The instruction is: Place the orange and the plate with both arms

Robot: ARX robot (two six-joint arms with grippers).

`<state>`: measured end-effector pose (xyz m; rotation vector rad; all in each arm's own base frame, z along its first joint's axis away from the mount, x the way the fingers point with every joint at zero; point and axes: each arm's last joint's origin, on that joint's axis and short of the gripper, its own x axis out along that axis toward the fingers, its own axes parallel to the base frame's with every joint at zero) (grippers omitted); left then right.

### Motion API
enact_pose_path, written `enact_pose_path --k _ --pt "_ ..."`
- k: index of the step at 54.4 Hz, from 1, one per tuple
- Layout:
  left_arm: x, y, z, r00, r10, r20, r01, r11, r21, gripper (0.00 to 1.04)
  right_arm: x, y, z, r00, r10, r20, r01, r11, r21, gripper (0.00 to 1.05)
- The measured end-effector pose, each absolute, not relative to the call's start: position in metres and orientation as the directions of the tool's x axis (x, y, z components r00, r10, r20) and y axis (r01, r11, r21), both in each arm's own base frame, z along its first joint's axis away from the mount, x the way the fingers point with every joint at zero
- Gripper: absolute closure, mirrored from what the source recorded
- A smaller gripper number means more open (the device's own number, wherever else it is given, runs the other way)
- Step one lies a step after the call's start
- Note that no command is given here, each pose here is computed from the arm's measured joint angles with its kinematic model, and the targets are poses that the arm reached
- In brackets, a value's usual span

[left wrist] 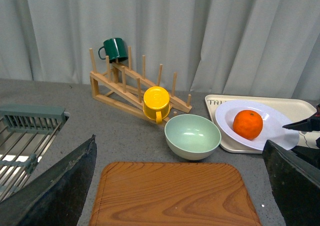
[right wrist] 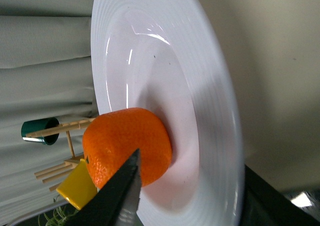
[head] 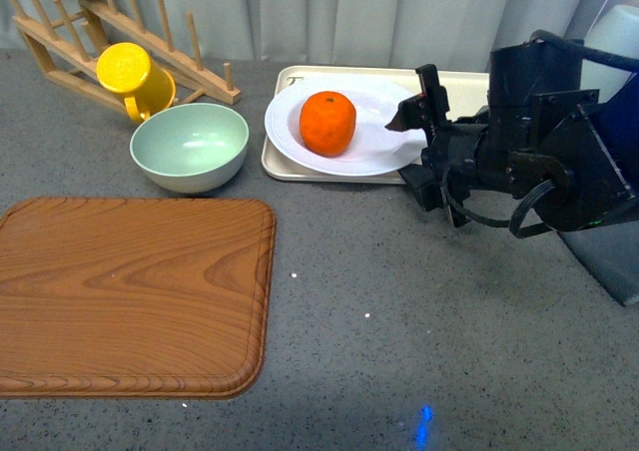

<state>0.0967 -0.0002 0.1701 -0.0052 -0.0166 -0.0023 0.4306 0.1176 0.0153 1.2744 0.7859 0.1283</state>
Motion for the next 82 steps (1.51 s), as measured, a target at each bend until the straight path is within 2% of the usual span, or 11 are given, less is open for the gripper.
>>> enact_pose_path --k 6,11,16,20,23,30,40,52,65,82 --pt "0.097 0.000 0.170 1.000 -0.002 0.017 0.002 1.000 -0.005 0.06 0.421 0.111 0.036 0.745 0.476 -0.468 0.305 0.382 0.873 0.27" --pt "0.097 0.000 0.170 1.000 -0.002 0.017 0.002 1.000 -0.005 0.06 0.393 0.103 0.069 0.815 0.313 -0.488 0.249 0.571 0.782 0.07" --pt "0.097 0.000 0.170 1.000 -0.002 0.017 0.002 1.000 -0.005 0.06 0.347 0.098 0.109 0.915 0.151 -0.375 0.104 0.809 0.578 0.09" --pt "0.097 0.000 0.170 1.000 -0.002 0.017 0.002 1.000 -0.005 0.06 0.311 0.090 0.136 0.964 0.071 -0.257 0.029 0.930 0.366 0.09" --pt "0.097 0.000 0.170 1.000 -0.002 0.017 0.002 1.000 -0.005 0.06 0.286 0.080 0.149 0.977 0.000 -0.214 0.041 0.982 0.187 0.09" --pt "0.097 0.000 0.170 1.000 -0.002 0.017 0.002 1.000 -0.005 0.06 0.246 0.063 0.156 0.986 -0.045 -0.160 0.038 0.998 -0.044 0.09" --pt "0.097 0.000 0.170 1.000 -0.002 0.017 0.002 1.000 -0.005 0.06 0.192 0.038 0.161 0.981 -0.093 -0.172 0.055 0.975 -0.215 0.09" --pt "0.097 0.000 0.170 1.000 -0.002 0.017 0.002 1.000 -0.005 0.06 0.154 0.019 0.176 0.989 -0.118 -0.084 0.089 0.954 -0.287 0.09" --pt "0.097 0.000 0.170 1.000 -0.002 0.017 0.002 1.000 -0.005 0.06 0.128 0.004 0.173 0.981 -0.167 -0.103 0.125 0.937 -0.327 0.09" --pt "0.097 0.000 0.170 1.000 -0.002 0.017 0.002 1.000 -0.005 0.06 0.120 0.003 0.174 0.985 -0.157 -0.066 0.126 0.931 -0.342 0.09"
